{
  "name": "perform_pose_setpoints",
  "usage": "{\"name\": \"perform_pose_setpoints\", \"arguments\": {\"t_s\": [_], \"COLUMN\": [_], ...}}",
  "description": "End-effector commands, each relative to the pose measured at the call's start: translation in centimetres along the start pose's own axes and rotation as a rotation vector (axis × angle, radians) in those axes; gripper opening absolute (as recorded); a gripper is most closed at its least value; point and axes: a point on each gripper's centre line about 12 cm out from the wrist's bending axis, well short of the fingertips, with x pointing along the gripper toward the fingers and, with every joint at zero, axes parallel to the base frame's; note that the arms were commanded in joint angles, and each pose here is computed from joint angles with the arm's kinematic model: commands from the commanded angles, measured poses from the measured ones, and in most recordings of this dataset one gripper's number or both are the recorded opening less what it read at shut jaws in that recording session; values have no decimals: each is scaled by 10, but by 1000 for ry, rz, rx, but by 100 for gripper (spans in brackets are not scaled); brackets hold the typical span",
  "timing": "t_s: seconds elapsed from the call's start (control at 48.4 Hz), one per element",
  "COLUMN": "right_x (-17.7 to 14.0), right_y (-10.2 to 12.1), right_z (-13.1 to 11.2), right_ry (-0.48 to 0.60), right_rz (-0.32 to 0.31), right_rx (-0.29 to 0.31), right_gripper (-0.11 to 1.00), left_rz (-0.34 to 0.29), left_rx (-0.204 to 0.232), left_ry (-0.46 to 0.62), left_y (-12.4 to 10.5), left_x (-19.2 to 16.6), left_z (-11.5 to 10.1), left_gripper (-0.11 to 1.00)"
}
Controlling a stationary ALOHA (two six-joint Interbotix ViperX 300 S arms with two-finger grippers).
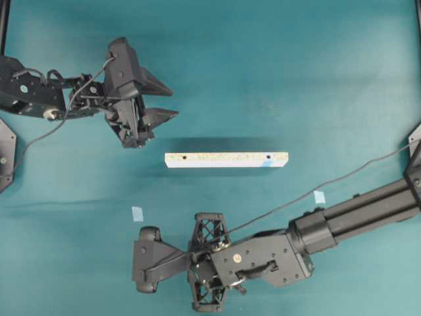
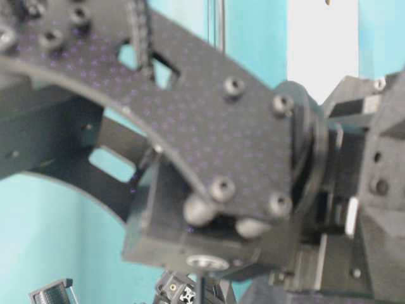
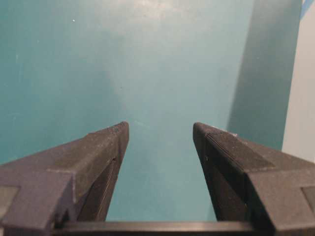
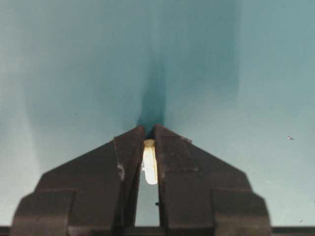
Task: Insert the rod into the hole on the wooden board.
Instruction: 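Close the right gripper on the wooden peg, then lift the peg and carry it with the right gripper over the board's right hole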
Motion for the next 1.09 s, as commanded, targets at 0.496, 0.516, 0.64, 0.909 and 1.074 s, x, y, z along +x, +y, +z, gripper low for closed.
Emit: {"name": "perform_pose_setpoints", "arguments": {"t_s": [0.496,0.516,0.64,0.909,1.074], "right_x": [-67,-68,-73,-96,-105], "right_y": [2,1,-2,-15,-32], "right_z": [28,28,23,7,-6], "right_ry": [-198,-201,-215,-343,-389], "right_rz": [16,18,28,127,162], "right_rx": [-17,-16,-8,-28,-12], "right_gripper": [9,9,9,9,9], "left_rz": [-6,-6,-6,-6,-6], "left_rx": [4,4,4,2,1], "left_ry": [-32,-29,-17,-9,-6], "left_y": [-2,-2,-2,-2,-2], "left_x": [-4,-4,-3,-3,-3], "left_z": [10,10,9,9,9], "left_gripper": [74,74,74,74,74]}}
